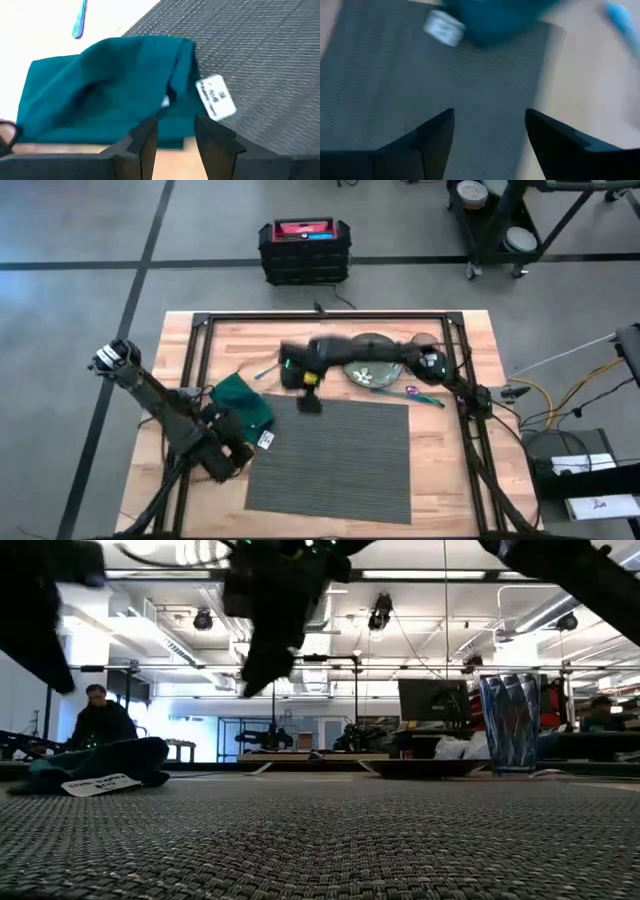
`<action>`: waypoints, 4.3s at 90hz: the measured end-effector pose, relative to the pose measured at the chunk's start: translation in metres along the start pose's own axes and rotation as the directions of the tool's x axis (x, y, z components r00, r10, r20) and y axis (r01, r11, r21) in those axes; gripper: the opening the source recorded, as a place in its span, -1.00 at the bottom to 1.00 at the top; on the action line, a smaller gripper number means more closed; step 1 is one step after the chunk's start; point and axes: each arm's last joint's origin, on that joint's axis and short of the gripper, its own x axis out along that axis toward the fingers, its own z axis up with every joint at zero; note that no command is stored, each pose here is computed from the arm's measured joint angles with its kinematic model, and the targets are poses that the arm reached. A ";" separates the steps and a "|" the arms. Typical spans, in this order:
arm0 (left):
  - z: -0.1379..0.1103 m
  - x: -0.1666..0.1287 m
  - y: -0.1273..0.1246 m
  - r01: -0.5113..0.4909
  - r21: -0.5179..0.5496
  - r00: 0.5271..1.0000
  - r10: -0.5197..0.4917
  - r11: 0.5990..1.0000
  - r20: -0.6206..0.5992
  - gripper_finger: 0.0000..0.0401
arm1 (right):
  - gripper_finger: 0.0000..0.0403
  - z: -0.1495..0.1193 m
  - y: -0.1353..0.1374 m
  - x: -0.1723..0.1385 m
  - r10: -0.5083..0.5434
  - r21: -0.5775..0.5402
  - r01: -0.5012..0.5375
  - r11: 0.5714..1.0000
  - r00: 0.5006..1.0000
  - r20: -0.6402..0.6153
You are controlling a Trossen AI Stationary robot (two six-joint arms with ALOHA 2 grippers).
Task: Set table place
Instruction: Put the green napkin on the gray place mat
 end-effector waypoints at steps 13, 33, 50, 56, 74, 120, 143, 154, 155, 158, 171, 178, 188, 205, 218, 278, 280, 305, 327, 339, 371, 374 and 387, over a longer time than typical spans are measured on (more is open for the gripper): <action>-0.003 0.027 0.012 0.070 0.044 0.996 -0.068 0.997 -0.050 -0.43 | 0.05 -0.010 0.042 0.050 0.053 -0.076 -0.050 0.996 0.998 0.029; -0.017 0.049 0.025 0.082 0.088 0.996 -0.079 0.993 -0.040 -0.43 | -0.03 -0.037 0.058 0.096 0.065 -0.046 -0.062 0.997 0.995 0.081; -0.026 0.065 0.031 0.024 0.166 1.000 -0.022 0.986 -0.015 -0.43 | -0.06 -0.045 0.048 0.103 0.052 -0.020 -0.050 0.999 0.993 0.105; -0.029 0.072 0.032 0.003 0.172 1.000 -0.005 0.985 0.012 -0.43 | -0.06 -0.045 0.046 0.102 0.049 -0.026 -0.046 0.999 0.993 0.111; -0.033 0.080 0.031 -0.022 0.175 0.999 0.016 0.984 0.037 -0.50 | -0.06 -0.042 0.044 0.101 0.043 -0.040 -0.038 0.998 0.990 0.138; 0.005 0.023 0.004 0.028 0.163 0.997 -0.017 0.986 -0.072 -0.99 | -0.08 -0.043 0.044 0.101 0.045 -0.045 -0.040 0.998 0.990 0.130; 0.015 0.008 -0.003 0.043 0.089 0.993 -0.032 0.995 -0.114 -0.99 | -0.07 -0.043 0.044 0.102 0.046 -0.036 -0.041 0.998 0.990 0.131; 0.005 0.021 -0.004 0.073 0.085 0.985 -0.058 0.994 -0.165 -0.99 | -0.08 -0.044 0.046 0.102 0.048 -0.030 -0.044 0.999 0.991 0.125; 0.004 0.021 -0.005 0.082 0.082 0.983 -0.067 0.993 -0.169 -0.99 | -0.09 -0.044 0.046 0.102 0.049 -0.030 -0.046 0.999 0.991 0.122; 0.001 0.022 -0.008 0.107 0.071 0.980 -0.093 0.992 -0.177 -1.00 | -0.09 -0.044 0.047 0.101 0.051 -0.028 -0.048 0.998 0.992 0.113; 0.004 0.020 -0.016 0.155 0.029 0.981 -0.150 0.988 -0.120 -1.00 | -0.09 -0.043 0.052 0.085 0.054 -0.030 -0.052 0.998 0.996 0.075; 0.006 0.019 -0.020 0.189 0.006 0.977 -0.188 0.982 -0.098 -1.00 | -0.09 -0.039 0.055 0.070 0.052 -0.047 -0.048 0.998 0.995 0.087; 0.008 0.016 -0.030 0.288 -0.020 0.954 -0.289 0.957 -0.079 -1.00 | -0.09 -0.034 0.060 0.049 0.050 -0.080 -0.044 0.996 0.995 0.087; 0.011 0.013 -0.036 0.319 0.064 0.948 -0.319 0.946 -0.007 -1.00 | -0.11 -0.034 0.064 0.031 0.052 -0.111 -0.044 0.993 0.996 0.066; 0.012 0.014 -0.036 0.305 0.134 0.950 -0.310 0.943 0.019 -1.00 | -0.16 -0.043 0.068 0.027 0.060 -0.057 -0.062 0.996 0.998 -0.031; 0.016 0.007 -0.045 0.424 0.236 0.902 -0.431 0.874 -0.021 -1.00 | -0.59 -0.145 0.142 0.052 -0.171 0.298 0.216 0.930 0.971 -0.169; 0.016 0.006 -0.045 0.424 0.232 0.902 -0.432 0.876 -0.017 -1.00 | -0.60 -0.145 0.142 0.052 -0.169 0.301 0.213 0.929 0.972 -0.163; 0.005 0.027 -0.054 0.448 0.085 0.894 -0.445 0.890 -0.051 -0.83 | -0.71 -0.142 0.146 0.055 -0.155 0.288 0.185 0.939 0.980 -0.126; 0.011 0.014 -0.060 0.544 0.085 0.838 -0.534 0.835 -0.114 -0.30 | -0.73 -0.142 0.146 0.055 -0.153 0.277 0.183 0.943 0.980 -0.125; 0.013 0.008 -0.055 0.539 0.103 0.842 -0.530 0.836 -0.103 -0.09 | -0.68 -0.142 0.146 0.055 -0.152 0.271 0.181 0.945 0.981 -0.124; -0.003 0.034 -0.058 0.362 0.301 0.930 -0.361 0.882 -0.062 -0.10 | -0.54 -0.141 0.147 0.055 -0.153 0.242 0.178 0.954 0.981 -0.118; -0.004 0.034 -0.059 0.370 0.313 0.927 -0.370 0.875 -0.060 -0.12 | -0.53 -0.141 0.147 0.055 -0.152 0.240 0.177 0.955 0.981 -0.118; -0.005 0.029 -0.063 0.387 0.373 0.917 -0.395 0.843 -0.058 -0.21 | -0.50 -0.141 0.147 0.056 -0.155 0.230 0.179 0.957 0.981 -0.117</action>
